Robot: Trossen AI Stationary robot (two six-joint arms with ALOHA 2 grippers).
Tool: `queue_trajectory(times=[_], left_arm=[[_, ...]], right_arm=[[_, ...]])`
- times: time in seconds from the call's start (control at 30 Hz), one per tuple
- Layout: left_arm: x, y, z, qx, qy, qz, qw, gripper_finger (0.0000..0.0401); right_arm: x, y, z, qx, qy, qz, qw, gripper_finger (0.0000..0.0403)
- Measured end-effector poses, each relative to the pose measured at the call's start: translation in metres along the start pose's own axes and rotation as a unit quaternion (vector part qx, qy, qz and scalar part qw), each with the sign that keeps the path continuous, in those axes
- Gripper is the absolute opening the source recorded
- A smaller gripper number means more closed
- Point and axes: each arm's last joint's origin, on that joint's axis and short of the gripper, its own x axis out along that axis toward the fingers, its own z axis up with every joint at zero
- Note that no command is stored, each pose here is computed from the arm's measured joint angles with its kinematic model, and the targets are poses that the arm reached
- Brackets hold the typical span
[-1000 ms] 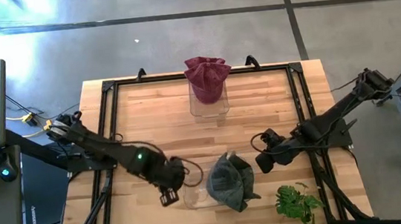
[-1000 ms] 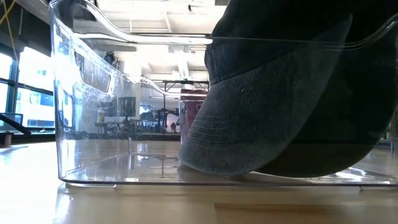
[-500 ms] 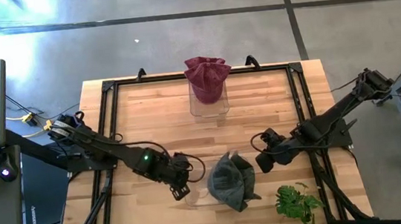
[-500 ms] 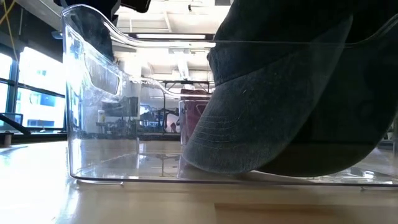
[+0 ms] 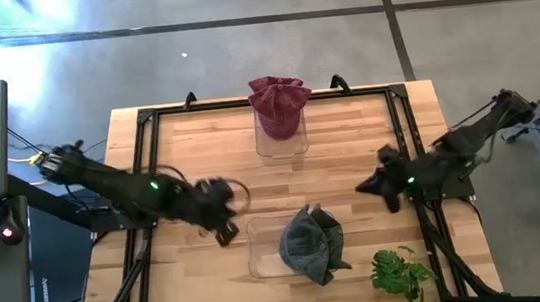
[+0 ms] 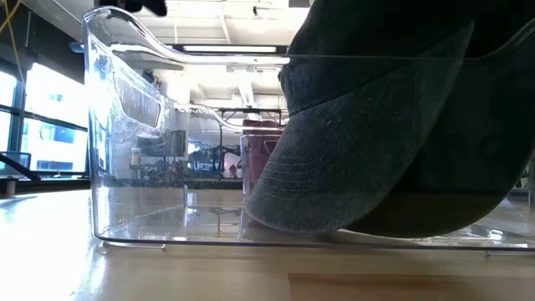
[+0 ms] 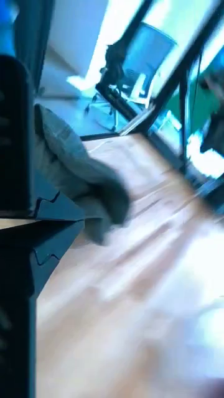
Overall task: Pick & Place hat
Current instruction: Return to home position
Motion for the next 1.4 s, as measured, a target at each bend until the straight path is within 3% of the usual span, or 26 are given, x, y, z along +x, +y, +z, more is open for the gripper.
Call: queue_trajectory(times=[0.13,0.23,0.43,0.63,0.73,0.83,0.97,1.1,1.4], left_arm=[[-0.034,0.025,0.008,-0.001,-0.065,-0.017,0.998,0.0000],[-0.053,0.040,0.008,-0.013,-0.104,-0.033,0.994,0.0000],[-0.074,0.055,0.004,-0.043,-0.155,-0.054,0.985,0.0000],[-0.077,0.058,0.004,-0.047,-0.159,-0.055,0.985,0.0000],[-0.077,0.057,0.004,-0.049,-0.157,-0.058,0.985,0.0000],[-0.077,0.057,0.004,-0.061,-0.156,-0.060,0.984,0.0000],[-0.077,0.057,0.004,-0.071,-0.157,-0.061,0.983,0.0000],[-0.077,0.058,0.004,-0.073,-0.157,-0.058,0.983,0.0000],[-0.077,0.058,0.003,-0.073,-0.157,-0.058,0.983,0.0000]], right_arm=[[-0.027,-0.004,0.008,-0.161,-0.067,0.058,0.983,0.0000],[-0.035,-0.010,0.006,-0.226,-0.135,0.113,0.958,0.0000],[-0.028,-0.045,-0.017,-0.265,-0.255,0.166,0.915,0.0000],[-0.019,-0.086,-0.036,-0.301,-0.377,0.124,0.867,0.0000],[-0.015,-0.101,-0.044,-0.300,-0.404,0.109,0.857,0.0000],[-0.003,-0.109,-0.050,-0.318,-0.396,0.106,0.855,0.0000],[0.005,-0.117,-0.051,-0.316,-0.371,0.078,0.870,0.0000],[0.008,-0.123,-0.048,-0.326,-0.364,0.063,0.870,0.0000],[0.017,-0.143,-0.043,-0.299,-0.295,0.060,0.906,0.0000]])
